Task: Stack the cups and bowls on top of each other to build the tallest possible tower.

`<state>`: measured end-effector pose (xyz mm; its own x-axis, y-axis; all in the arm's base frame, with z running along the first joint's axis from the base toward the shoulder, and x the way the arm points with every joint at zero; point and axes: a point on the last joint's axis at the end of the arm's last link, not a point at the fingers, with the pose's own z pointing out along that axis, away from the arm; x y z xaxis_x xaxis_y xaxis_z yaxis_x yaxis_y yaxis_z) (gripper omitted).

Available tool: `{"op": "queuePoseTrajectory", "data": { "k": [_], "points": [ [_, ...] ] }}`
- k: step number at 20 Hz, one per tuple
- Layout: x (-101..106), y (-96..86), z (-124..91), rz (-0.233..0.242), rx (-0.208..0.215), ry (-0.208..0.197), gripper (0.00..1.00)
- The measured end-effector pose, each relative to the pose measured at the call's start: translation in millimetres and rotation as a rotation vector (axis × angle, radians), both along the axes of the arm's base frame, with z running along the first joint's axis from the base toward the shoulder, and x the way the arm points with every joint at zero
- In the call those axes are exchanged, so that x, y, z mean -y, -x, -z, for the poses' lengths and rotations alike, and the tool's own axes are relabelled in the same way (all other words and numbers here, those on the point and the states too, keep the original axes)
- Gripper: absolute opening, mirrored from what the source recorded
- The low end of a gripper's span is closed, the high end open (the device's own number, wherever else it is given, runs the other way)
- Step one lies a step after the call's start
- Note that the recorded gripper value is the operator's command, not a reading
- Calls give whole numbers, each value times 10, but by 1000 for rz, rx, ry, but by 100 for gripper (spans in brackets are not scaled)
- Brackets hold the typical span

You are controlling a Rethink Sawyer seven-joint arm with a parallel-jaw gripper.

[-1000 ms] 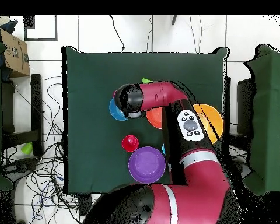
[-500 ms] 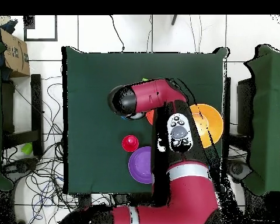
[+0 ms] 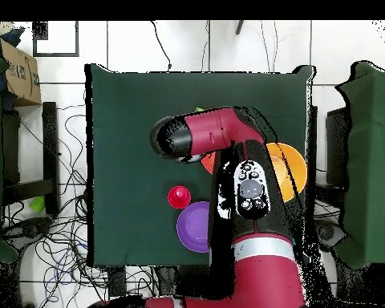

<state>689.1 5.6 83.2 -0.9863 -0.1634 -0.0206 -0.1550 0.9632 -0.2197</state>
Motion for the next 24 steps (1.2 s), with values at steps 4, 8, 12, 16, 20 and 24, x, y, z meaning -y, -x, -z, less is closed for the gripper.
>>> {"op": "queuePoseTrajectory", "data": {
  "k": [4,8,12,16,20,24],
  "points": [
    [156,-19,17,57,-5,-32,0],
    [276,-28,41,99,-9,-56,0],
    [321,-37,104,119,-16,-71,0],
    [288,-41,222,125,-28,-91,0],
    [208,-43,303,122,-37,-109,0],
    [112,-48,375,127,-47,-136,0]
  ]
}}
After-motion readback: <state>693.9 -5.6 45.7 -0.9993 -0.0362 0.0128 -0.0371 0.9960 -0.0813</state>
